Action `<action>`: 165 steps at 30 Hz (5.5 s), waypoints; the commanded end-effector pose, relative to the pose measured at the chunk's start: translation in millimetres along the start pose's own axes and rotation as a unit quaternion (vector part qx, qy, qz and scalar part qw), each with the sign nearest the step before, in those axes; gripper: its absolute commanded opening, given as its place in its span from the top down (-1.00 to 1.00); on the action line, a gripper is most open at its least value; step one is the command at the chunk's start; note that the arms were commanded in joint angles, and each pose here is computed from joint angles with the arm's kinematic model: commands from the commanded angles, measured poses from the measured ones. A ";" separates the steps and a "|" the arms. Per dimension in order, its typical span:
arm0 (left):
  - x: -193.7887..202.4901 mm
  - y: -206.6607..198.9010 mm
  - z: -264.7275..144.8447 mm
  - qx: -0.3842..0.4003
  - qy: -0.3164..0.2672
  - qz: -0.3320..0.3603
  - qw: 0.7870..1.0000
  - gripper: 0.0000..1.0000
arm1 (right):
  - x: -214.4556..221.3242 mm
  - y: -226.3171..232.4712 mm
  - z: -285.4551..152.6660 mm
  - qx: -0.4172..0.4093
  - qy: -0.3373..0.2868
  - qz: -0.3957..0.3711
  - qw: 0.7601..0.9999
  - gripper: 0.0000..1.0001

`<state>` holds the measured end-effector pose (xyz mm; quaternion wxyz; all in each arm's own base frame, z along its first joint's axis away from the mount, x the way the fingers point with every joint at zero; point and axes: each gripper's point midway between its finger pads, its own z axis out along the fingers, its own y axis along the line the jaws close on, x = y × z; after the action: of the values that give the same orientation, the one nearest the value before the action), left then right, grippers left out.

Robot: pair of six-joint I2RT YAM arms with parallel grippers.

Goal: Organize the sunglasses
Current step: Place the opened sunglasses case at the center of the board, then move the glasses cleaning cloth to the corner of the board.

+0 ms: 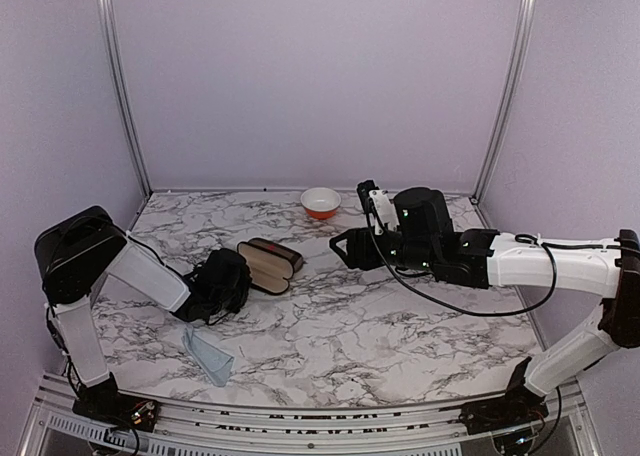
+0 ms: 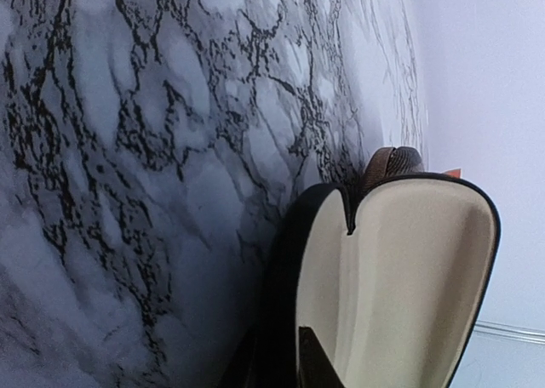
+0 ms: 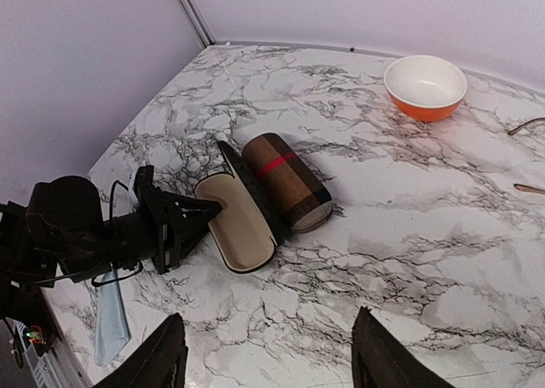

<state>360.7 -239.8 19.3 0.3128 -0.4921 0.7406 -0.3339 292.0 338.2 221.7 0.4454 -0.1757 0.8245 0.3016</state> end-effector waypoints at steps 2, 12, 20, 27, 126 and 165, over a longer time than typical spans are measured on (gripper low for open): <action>-2.7 4.2 3.9 -0.009 -0.004 0.015 1.000 0.68 | -8.4 -1.9 -5.0 0.003 -0.012 0.009 1.000 -0.28; -4.6 9.7 -4.0 -0.012 0.003 0.019 1.000 0.20 | -7.2 -2.0 -4.1 0.003 -0.010 0.008 1.000 -0.28; -15.7 16.6 -20.0 -0.011 -0.005 0.025 1.000 -0.22 | -12.5 -4.0 -4.9 0.009 -0.015 0.002 1.000 -0.28; -33.5 19.5 -39.8 -0.009 -0.031 0.041 0.999 -0.68 | -18.3 -7.6 -6.3 0.016 -0.018 -0.004 1.000 -0.28; -160.0 -65.1 -248.4 -0.030 -0.208 0.653 0.728 -0.93 | 246.3 231.0 148.5 -0.240 0.209 -0.438 0.841 0.91; -131.7 -59.4 -228.8 -0.007 -0.137 0.678 0.722 -0.85 | 200.2 206.7 122.2 -0.243 0.190 -0.286 0.907 0.54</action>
<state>250.3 -95.5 213.5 0.5438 0.1122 0.8309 0.0363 141.1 547.1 72.5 0.2891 -0.5695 0.7139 0.2872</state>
